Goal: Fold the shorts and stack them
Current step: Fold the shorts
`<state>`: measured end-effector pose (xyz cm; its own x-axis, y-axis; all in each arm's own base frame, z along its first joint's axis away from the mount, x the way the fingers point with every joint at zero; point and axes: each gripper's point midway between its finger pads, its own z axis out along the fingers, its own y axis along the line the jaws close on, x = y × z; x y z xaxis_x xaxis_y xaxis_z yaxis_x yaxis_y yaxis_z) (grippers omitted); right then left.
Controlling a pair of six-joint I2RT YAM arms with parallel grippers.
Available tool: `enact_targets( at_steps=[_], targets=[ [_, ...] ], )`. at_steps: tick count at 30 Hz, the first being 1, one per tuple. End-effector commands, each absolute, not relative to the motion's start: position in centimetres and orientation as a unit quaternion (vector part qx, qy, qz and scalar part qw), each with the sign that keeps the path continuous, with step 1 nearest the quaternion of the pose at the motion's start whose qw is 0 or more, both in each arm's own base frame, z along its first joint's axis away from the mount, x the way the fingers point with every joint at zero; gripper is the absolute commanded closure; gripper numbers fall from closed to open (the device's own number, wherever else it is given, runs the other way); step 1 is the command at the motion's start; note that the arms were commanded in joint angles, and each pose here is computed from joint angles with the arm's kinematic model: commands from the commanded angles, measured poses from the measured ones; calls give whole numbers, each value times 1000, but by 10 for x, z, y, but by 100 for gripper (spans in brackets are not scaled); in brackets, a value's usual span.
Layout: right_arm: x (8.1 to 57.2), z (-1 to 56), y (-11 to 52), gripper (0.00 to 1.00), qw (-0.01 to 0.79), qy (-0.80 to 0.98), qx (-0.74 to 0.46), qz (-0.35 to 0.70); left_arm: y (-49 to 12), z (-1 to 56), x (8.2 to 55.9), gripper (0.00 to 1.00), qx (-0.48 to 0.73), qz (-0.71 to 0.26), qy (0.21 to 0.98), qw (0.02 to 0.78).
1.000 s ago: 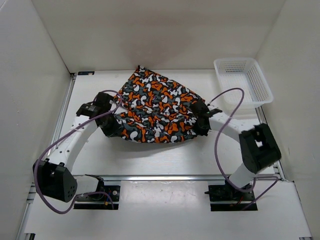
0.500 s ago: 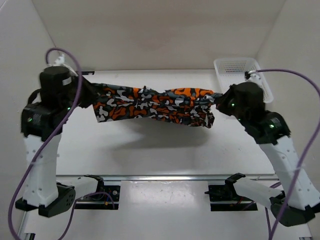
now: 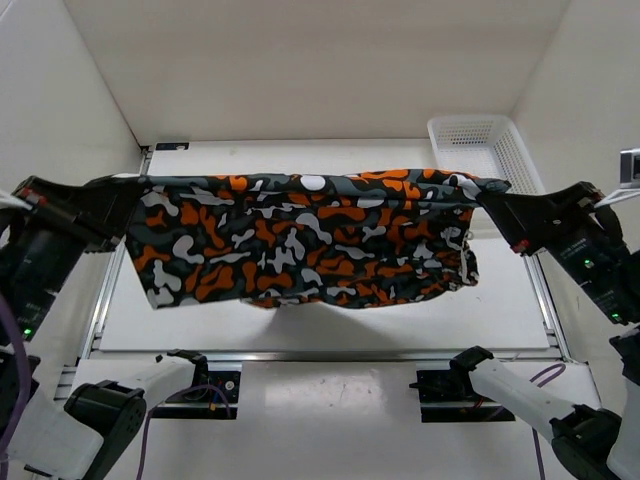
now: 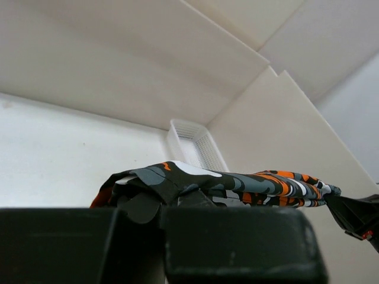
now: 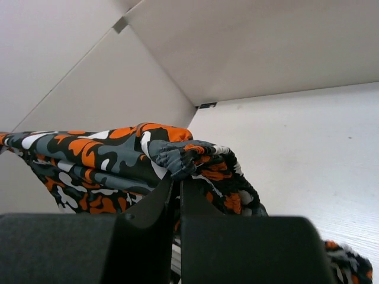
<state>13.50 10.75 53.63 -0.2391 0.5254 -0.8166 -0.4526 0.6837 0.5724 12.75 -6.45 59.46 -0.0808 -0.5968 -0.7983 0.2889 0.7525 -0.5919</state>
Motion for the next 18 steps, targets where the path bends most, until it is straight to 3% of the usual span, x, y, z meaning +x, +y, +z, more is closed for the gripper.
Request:
enact_targets(
  at_steps=[1,4,11,15,18],
  targets=[
    [137,522,65,100,644,696,81,306,-13,632,121,90,-190,-252,574,755],
    [146,516,65,100,638,703,101,298,-21,627,154,90,-186,-243,596,742],
    [241,421,79,100,574,791,138,161,-52,565,292,90,-186,-194,694,668],
    [306,347,96,100,522,837,136,90,-61,473,402,90,-192,-152,777,580],
    [357,287,104,100,475,865,145,73,-57,418,448,90,-205,-147,813,525]
  ],
)
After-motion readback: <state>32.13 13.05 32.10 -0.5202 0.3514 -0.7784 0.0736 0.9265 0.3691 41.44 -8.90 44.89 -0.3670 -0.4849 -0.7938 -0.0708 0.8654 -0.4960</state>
